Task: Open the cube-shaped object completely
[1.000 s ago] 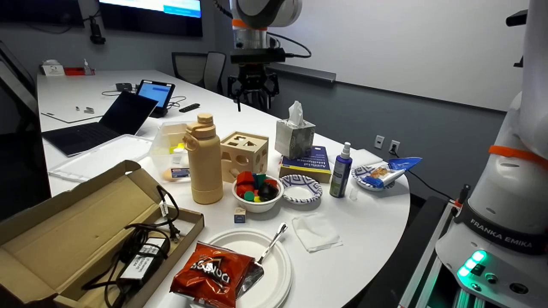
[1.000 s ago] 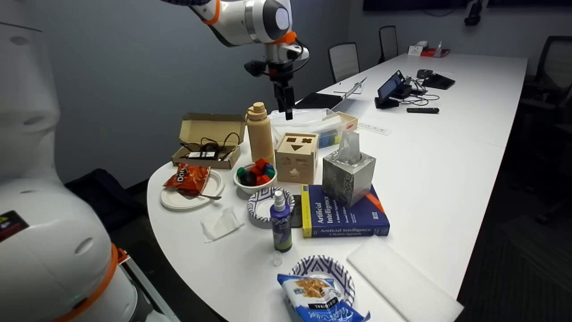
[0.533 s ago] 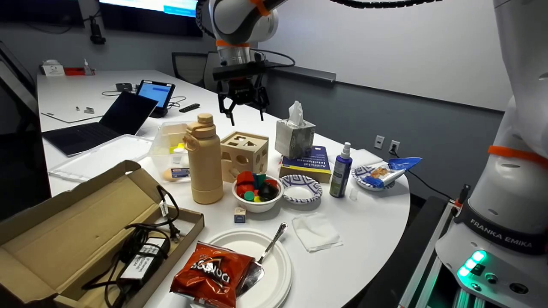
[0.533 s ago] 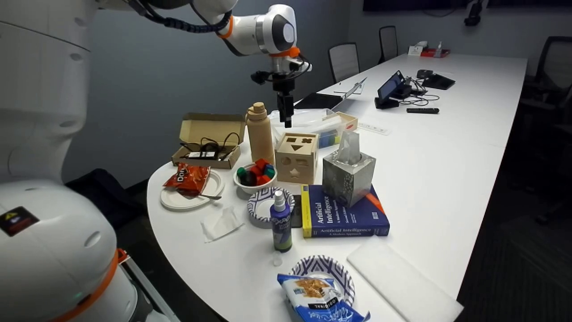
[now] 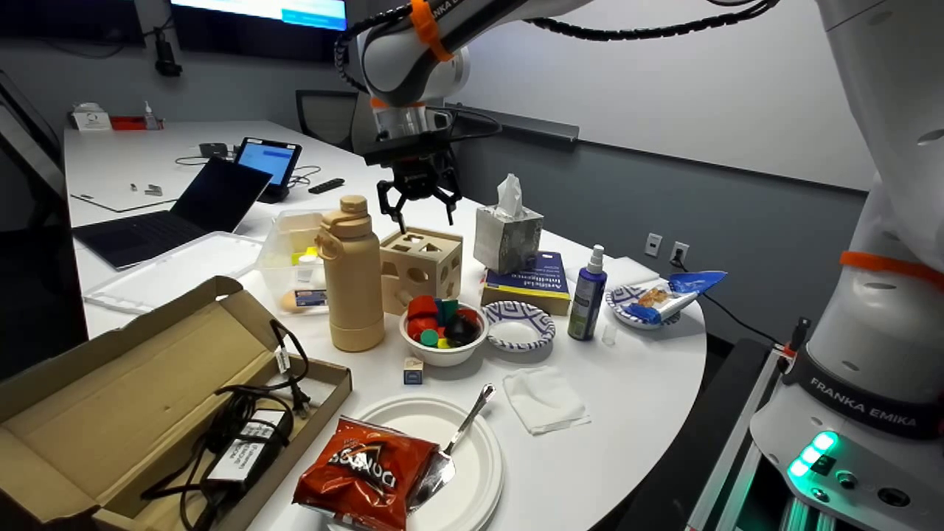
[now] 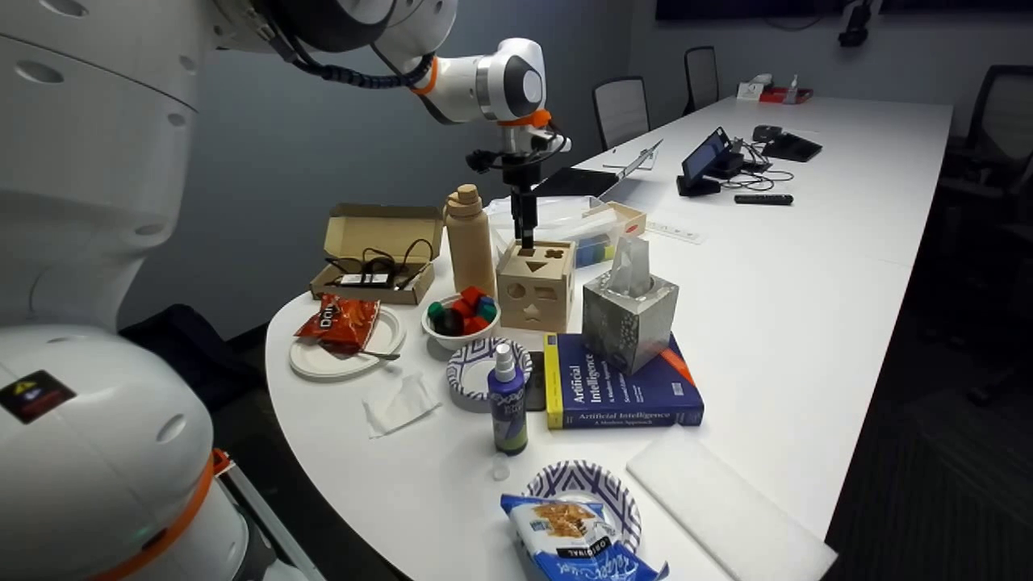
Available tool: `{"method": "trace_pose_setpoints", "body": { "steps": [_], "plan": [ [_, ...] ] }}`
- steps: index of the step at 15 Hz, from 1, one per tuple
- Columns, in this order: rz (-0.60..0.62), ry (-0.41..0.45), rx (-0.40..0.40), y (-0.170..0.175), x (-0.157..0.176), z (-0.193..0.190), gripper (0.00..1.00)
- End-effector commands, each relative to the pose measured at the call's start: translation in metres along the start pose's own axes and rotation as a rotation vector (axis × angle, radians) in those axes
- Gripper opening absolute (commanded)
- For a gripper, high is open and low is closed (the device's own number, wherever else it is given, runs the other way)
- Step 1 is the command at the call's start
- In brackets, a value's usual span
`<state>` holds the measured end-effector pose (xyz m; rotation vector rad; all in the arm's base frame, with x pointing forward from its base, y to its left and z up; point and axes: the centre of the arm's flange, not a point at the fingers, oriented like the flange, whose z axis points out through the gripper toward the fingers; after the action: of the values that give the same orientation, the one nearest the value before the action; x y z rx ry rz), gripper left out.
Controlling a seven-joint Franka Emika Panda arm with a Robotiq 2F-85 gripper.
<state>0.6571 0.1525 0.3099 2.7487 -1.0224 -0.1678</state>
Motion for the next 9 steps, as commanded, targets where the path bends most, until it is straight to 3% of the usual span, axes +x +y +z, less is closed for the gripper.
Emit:
{"method": "trace_pose_setpoints", "body": {
  "steps": [1, 9],
  "plan": [
    [0.027, -0.011, 0.016, -0.013, 0.008, 0.003, 1.00],
    [0.035, -0.027, 0.013, -0.023, 0.012, 0.016, 1.00]
  ]
}}
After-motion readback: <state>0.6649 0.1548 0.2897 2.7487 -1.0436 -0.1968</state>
